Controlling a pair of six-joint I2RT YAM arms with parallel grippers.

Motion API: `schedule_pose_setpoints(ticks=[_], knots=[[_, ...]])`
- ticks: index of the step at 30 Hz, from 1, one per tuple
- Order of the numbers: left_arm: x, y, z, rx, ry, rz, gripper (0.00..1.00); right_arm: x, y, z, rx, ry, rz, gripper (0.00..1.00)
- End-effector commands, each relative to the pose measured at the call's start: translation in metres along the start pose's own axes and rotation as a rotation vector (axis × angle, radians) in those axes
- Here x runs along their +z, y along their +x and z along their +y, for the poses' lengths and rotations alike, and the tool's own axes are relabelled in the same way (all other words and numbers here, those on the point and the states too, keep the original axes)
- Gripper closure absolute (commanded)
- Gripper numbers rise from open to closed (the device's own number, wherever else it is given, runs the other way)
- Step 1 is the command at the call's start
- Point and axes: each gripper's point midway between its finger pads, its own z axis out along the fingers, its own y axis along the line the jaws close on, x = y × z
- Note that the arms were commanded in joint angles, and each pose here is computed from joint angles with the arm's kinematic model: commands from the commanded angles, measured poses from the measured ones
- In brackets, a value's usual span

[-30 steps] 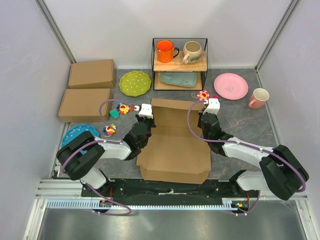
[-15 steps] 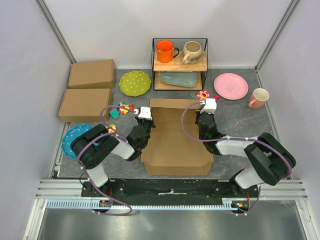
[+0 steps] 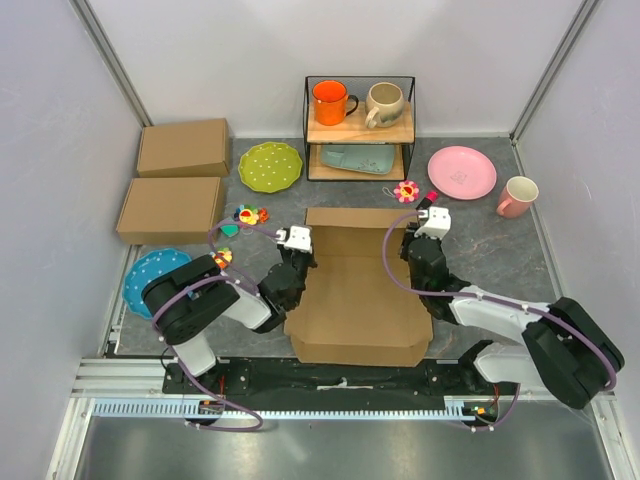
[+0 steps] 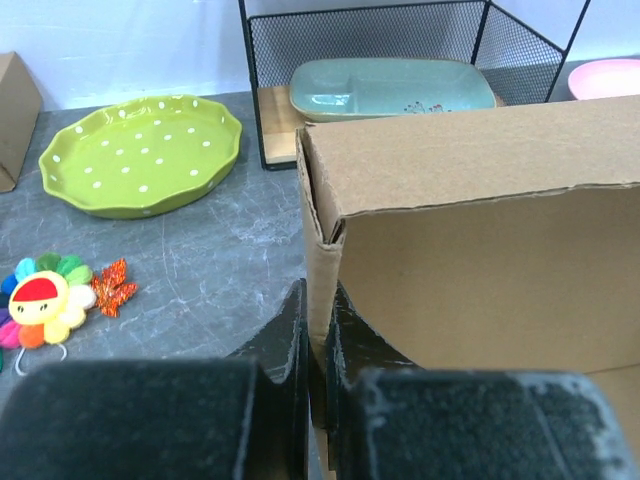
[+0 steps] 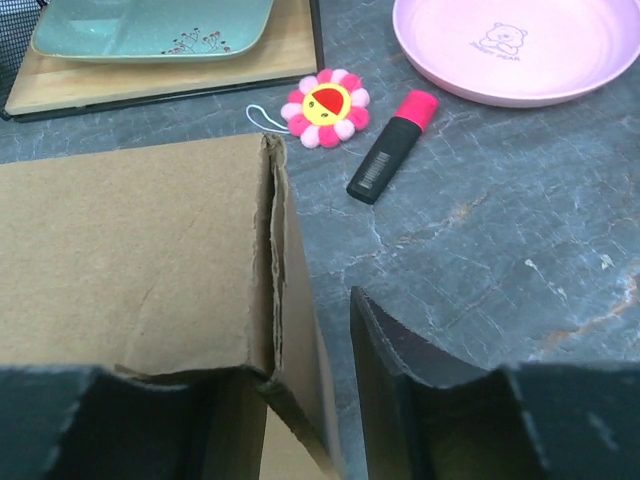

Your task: Fold the paper box

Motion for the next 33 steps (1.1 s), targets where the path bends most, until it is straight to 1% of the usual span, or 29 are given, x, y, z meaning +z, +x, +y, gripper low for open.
schedule_pose_setpoints(ticks=[1, 2, 3, 4, 6, 7, 8, 11, 12, 13, 14, 15, 16, 17, 21, 22, 23, 24, 26, 27, 28, 29, 31, 33], knots=[[-0.008, -0.001, -0.001, 0.042, -0.071, 0.072, 0.98, -0.010, 0.014, -0.014, 0.012, 0.027, 0.045, 0.57], [-0.014, 0.022, 0.002, 0.117, -0.069, 0.178, 0.98, -0.011, 0.015, -0.014, 0.009, 0.025, 0.048, 0.57], [-0.013, 0.020, -0.003, 0.030, -0.080, 0.191, 0.98, -0.011, 0.017, -0.014, 0.011, 0.026, 0.050, 0.57], [-0.015, 0.022, -0.003, 0.011, -0.077, 0.211, 0.98, -0.012, 0.022, -0.015, 0.010, 0.024, 0.062, 0.57], [-0.021, 0.026, -0.003, -0.035, -0.064, 0.208, 0.98, -0.012, 0.027, -0.014, 0.018, 0.016, 0.071, 0.62], [-0.022, 0.030, -0.003, -0.037, -0.057, 0.207, 0.98, -0.014, 0.033, -0.017, 0.016, 0.016, 0.077, 0.66], [-0.023, 0.032, -0.002, -0.041, -0.059, 0.202, 0.98, -0.013, 0.030, -0.015, 0.035, 0.007, 0.056, 0.76], [-0.022, 0.030, 0.000, -0.064, -0.067, 0.152, 0.98, -0.011, 0.027, -0.012, 0.063, -0.008, 0.029, 0.87], [-0.020, 0.018, -0.001, -0.110, -0.063, 0.094, 0.98, -0.009, 0.022, -0.008, 0.073, -0.016, 0.016, 0.89], [-0.019, 0.012, -0.002, -0.127, -0.057, 0.059, 0.98, -0.007, 0.016, -0.004, 0.089, -0.024, -0.003, 0.91], [-0.018, 0.005, -0.001, -0.104, -0.046, 0.026, 0.98, -0.005, 0.012, -0.001, 0.095, -0.029, -0.015, 0.92], [-0.015, -0.018, -0.002, -0.156, -0.040, -0.062, 0.98, -0.003, 0.004, 0.003, 0.107, -0.038, -0.036, 0.92], [-0.013, -0.023, -0.001, -0.099, -0.039, -0.091, 0.98, 0.000, -0.002, 0.006, 0.113, -0.041, -0.057, 0.93], [-0.009, -0.038, -0.002, -0.114, -0.043, -0.142, 0.98, 0.003, -0.011, 0.011, 0.124, -0.042, -0.077, 0.93], [0.008, -0.065, -0.003, -0.100, -0.056, -0.207, 0.98, 0.017, -0.032, 0.024, 0.131, -0.043, -0.138, 0.94], [0.015, -0.073, -0.002, -0.108, -0.064, -0.224, 0.98, 0.022, -0.028, 0.026, 0.106, -0.037, -0.128, 0.94], [0.018, -0.075, -0.003, -0.109, -0.061, -0.227, 0.98, 0.026, -0.035, 0.032, 0.111, -0.041, -0.139, 0.94], [0.023, -0.066, -0.005, -0.076, -0.056, -0.184, 0.98, 0.029, -0.033, 0.034, 0.101, -0.038, -0.132, 0.94], [0.031, -0.063, -0.009, -0.079, -0.050, -0.146, 0.98, 0.035, -0.024, 0.037, 0.085, -0.028, -0.102, 0.93], [0.032, -0.057, -0.011, -0.068, -0.043, -0.113, 0.98, 0.036, -0.013, 0.035, 0.064, -0.016, -0.060, 0.87], [0.031, -0.040, -0.013, -0.064, -0.037, -0.047, 0.98, 0.036, -0.010, 0.034, 0.070, -0.014, -0.051, 0.83], [0.028, -0.033, -0.012, -0.064, -0.037, -0.012, 0.98, 0.033, -0.002, 0.030, 0.081, -0.009, -0.034, 0.75], [0.018, -0.012, -0.013, -0.133, -0.029, 0.054, 0.98, 0.028, 0.011, 0.023, 0.081, -0.001, -0.003, 0.67], [0.012, -0.001, -0.010, -0.156, -0.026, 0.070, 0.98, 0.024, 0.019, 0.018, 0.093, 0.006, 0.014, 0.61]])
